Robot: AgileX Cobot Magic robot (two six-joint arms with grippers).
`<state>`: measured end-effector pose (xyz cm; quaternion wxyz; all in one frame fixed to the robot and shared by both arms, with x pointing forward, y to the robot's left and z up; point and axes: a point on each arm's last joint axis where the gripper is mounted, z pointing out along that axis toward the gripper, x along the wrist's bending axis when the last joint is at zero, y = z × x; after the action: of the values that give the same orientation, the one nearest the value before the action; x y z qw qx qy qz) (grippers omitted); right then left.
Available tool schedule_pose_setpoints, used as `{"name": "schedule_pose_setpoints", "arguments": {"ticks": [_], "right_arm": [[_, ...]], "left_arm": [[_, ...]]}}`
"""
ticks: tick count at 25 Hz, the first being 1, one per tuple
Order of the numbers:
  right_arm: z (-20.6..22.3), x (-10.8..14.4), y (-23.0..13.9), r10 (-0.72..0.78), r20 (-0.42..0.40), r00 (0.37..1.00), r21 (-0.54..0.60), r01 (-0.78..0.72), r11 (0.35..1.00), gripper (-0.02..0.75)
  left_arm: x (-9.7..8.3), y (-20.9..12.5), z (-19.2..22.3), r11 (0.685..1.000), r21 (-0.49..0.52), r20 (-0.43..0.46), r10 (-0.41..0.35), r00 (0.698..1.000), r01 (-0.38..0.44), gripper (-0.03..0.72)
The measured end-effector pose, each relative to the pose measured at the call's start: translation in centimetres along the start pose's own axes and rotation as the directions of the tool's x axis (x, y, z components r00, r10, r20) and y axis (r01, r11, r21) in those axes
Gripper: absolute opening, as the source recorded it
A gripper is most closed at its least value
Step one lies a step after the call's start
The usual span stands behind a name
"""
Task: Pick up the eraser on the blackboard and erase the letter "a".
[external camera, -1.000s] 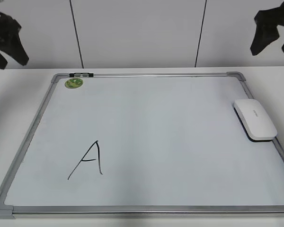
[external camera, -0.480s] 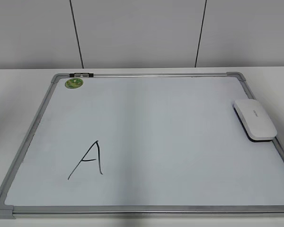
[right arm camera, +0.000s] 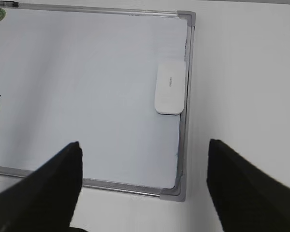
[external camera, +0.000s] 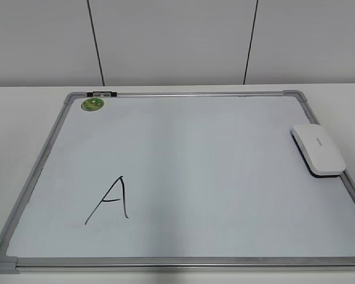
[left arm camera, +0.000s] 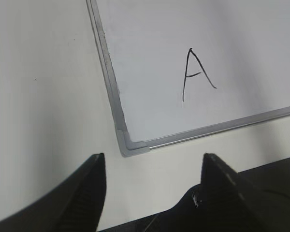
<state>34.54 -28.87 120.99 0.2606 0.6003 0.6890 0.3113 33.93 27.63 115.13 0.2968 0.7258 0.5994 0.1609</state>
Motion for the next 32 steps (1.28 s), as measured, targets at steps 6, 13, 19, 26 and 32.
{"name": "schedule_pose_setpoints", "arguments": {"ticks": [6,13,19,26,32], "right_arm": [[-2.7,0.8,-6.0,-0.013,0.022,1.000,-0.075,0.015,0.997,0.594],[-2.7,0.7,-11.3,-0.023,0.092,0.995,-0.095,0.032,0.995,0.593],[1.2,0.5,-14.0,-0.013,0.076,0.997,0.054,0.009,0.999,0.593],[5.2,0.3,-17.2,0.000,0.058,0.998,0.228,-0.014,0.973,0.589],[5.6,0.2,-17.4,0.001,0.059,0.998,0.228,-0.014,0.973,0.589]], "left_arm": [[-0.4,-5.6,-1.5,0.996,-0.085,-0.024,0.024,0.999,-0.026,0.459],[0.2,-9.0,-0.2,0.997,-0.069,-0.081,0.036,0.996,-0.042,0.459],[0.6,-10.3,1.6,1.000,0.001,-0.085,0.030,0.996,-0.031,0.459],[0.9,-11.1,3.2,0.999,0.042,-0.089,0.026,0.996,-0.022,0.459],[1.3,-11.1,3.8,0.999,0.015,-0.115,0.031,0.993,-0.029,0.459]]}}
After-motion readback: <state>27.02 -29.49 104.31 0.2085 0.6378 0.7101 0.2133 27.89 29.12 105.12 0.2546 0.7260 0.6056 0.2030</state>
